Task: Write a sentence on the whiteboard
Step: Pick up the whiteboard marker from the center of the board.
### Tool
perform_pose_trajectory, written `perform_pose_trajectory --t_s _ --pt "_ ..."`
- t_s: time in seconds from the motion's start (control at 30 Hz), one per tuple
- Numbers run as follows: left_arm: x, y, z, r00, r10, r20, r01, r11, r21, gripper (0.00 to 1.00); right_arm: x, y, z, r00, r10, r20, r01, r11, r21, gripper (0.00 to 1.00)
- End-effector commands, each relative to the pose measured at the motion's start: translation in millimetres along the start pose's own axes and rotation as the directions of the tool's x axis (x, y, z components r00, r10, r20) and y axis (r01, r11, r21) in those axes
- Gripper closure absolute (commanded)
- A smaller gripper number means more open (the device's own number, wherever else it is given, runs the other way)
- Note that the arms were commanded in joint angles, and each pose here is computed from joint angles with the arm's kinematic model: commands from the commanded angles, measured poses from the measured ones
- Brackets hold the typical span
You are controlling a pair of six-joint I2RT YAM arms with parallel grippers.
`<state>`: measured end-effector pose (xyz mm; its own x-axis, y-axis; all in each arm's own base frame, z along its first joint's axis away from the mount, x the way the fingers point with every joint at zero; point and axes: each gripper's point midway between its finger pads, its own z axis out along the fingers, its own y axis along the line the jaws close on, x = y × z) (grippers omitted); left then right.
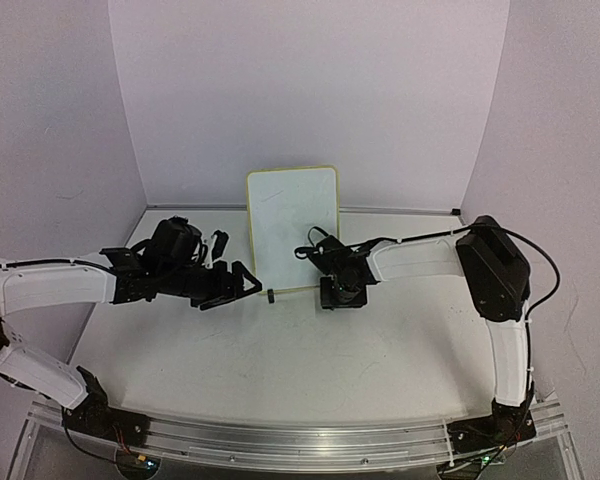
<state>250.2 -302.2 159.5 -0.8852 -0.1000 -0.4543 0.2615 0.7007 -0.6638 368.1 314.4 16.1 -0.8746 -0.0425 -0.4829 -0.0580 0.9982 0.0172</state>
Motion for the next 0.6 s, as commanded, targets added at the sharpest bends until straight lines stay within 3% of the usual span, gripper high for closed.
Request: perform_pose_trajectory --t_s 0.0,0.3,0.57 --pt "2 -3 -11 0.999 0.032 0.008 -0.032 0.999 0.014 0.17 -7 -5 5 0.999 0.02 0.029 -0.022 0.996 0.088 0.55" --pt "-2 1 -20 0.999 0.031 0.043 -0.03 0.999 -0.011 0.17 6 -24 5 1.0 0.008 -0.003 -0.008 0.986 0.165 0.63" --pt "-3 2 -21 0.998 0.027 0.048 -0.026 0.999 -0.019 0.16 17 -22 3 0.999 0.003 -0.042 0.001 0.994 0.107 0.75"
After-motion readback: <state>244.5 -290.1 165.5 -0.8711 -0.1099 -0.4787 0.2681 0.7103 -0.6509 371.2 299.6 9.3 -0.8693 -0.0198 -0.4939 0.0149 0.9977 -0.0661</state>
